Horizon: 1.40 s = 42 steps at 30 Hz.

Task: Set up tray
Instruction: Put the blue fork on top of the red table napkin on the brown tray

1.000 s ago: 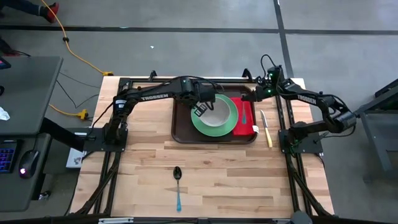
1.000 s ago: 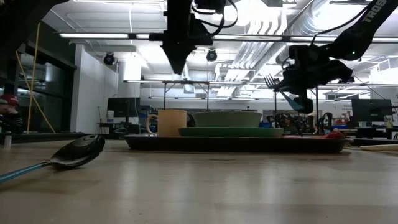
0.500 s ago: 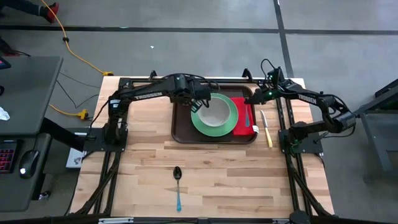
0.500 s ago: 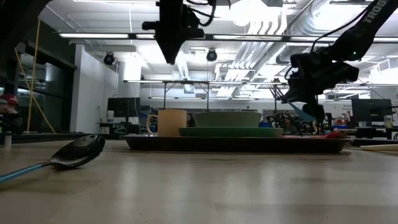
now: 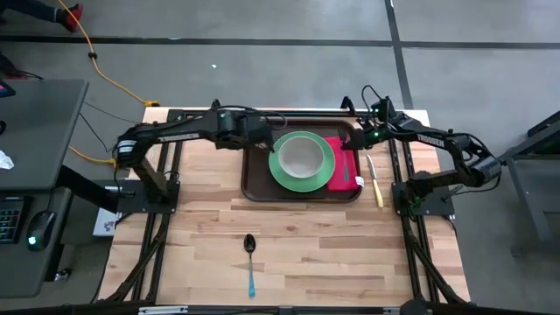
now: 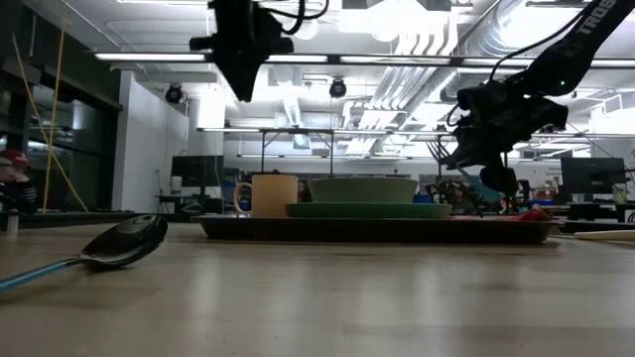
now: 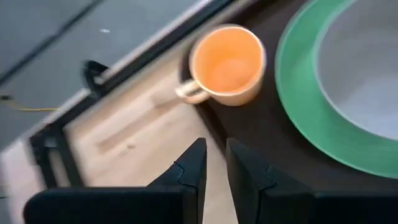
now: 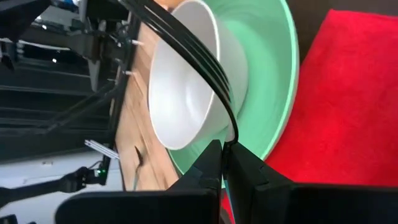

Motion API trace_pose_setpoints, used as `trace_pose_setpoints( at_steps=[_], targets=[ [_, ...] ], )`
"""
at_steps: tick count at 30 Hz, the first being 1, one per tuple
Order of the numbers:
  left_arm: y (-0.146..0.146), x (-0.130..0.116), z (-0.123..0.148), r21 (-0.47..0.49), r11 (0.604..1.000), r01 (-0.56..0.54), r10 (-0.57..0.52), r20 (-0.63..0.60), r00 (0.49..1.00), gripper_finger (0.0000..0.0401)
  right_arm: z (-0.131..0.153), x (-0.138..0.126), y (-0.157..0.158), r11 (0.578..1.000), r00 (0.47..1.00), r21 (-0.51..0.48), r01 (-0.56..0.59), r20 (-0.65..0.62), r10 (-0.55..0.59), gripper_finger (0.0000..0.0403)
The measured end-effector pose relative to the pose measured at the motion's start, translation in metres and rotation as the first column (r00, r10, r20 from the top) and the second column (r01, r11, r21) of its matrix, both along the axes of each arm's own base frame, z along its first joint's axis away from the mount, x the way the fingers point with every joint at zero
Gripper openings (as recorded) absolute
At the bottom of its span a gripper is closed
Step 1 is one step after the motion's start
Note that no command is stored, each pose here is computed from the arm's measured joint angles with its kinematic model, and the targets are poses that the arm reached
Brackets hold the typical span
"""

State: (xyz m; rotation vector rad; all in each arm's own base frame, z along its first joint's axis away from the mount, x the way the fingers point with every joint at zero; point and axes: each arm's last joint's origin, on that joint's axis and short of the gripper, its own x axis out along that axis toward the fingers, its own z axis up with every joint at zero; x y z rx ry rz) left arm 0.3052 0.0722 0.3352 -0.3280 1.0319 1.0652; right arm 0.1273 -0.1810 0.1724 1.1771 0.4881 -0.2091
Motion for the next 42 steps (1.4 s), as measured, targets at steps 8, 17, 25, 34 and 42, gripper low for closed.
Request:
trace_pose_setpoints(
  at_steps=[8,17,25,34,42],
  targets=[
    [-0.008,-0.031,-0.032,-0.059,0.997,0.052,-0.041,0.164,0.986,0.0092,-0.002,0.003,0.001,0.999,0.997,0.004,0.054,-0.058,-0.054,0.0],
    [-0.015,-0.055,-0.063,-0.092,0.992,0.091,-0.063,0.271,0.961,0.0092,-0.003,0.013,0.007,0.998,0.991,-0.008,0.061,-0.118,-0.061,0.0],
    [-0.017,-0.062,-0.083,-0.125,0.984,0.125,-0.088,0.268,0.959,0.0092,-0.007,0.017,0.014,0.999,0.986,-0.009,0.043,-0.161,-0.044,0.0],
    [-0.018,-0.063,-0.088,-0.134,0.982,0.133,-0.095,0.257,0.962,0.0092,-0.032,0.008,0.027,0.997,0.983,0.038,0.067,-0.175,-0.06,0.0001],
    [-0.018,-0.063,-0.088,-0.153,0.978,0.143,-0.1,0.261,0.96,0.0092,-0.034,0.008,0.026,0.997,0.986,0.009,0.073,-0.153,-0.07,0.0001]
  ],
)
